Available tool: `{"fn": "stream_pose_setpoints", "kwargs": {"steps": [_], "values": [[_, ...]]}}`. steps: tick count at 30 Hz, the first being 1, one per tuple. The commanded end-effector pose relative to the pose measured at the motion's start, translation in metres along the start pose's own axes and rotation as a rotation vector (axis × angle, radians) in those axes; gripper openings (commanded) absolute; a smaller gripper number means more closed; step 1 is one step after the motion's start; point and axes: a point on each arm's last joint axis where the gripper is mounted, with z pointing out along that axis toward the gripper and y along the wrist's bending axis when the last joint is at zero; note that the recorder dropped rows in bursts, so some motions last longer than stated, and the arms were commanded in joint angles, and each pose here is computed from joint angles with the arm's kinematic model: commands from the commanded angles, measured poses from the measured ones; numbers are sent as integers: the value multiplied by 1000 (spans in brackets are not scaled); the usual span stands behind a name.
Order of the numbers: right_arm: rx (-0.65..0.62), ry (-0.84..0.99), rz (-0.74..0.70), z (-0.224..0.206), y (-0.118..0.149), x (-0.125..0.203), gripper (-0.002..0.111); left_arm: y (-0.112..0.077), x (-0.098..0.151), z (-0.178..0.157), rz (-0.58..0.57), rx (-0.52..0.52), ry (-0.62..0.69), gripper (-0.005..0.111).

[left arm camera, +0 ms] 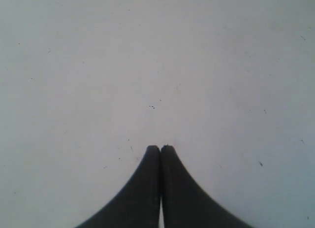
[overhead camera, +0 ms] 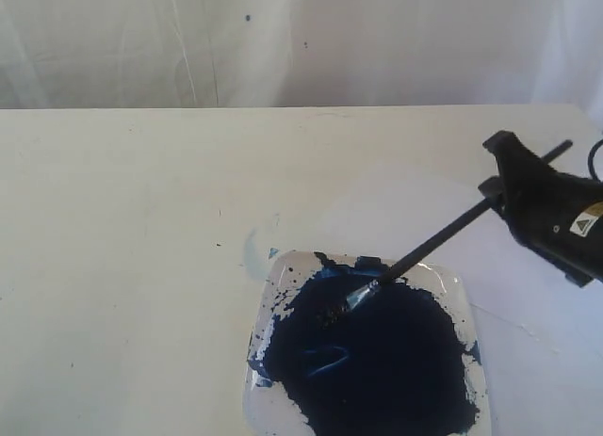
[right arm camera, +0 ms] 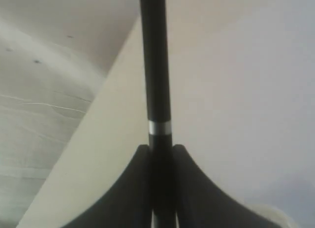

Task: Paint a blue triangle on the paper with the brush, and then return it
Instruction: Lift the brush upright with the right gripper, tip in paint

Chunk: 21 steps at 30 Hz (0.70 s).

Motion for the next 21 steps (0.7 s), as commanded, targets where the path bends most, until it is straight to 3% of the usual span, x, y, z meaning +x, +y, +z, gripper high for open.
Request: {"fn": "stream_pose_setpoints", "kwargs": {"steps": [1, 6, 9, 14, 21], "values": [[-235, -132, -284, -9, 27, -11, 0, -1, 0, 0, 0, 8, -7, 0], [-532, -198, -742, -19, 52, -1, 0, -1, 0, 0, 0, 8, -7, 0], [-592, -151, -878, -21, 54, 8, 0, -1, 0, 0, 0, 8, -7, 0], [-597, -58, -999, -19, 49, 18, 0, -1, 0, 0, 0, 8, -7, 0], [-586, -41, -1016, -19, 47, 19, 0, -1, 0, 0, 0, 8, -7, 0]]}}
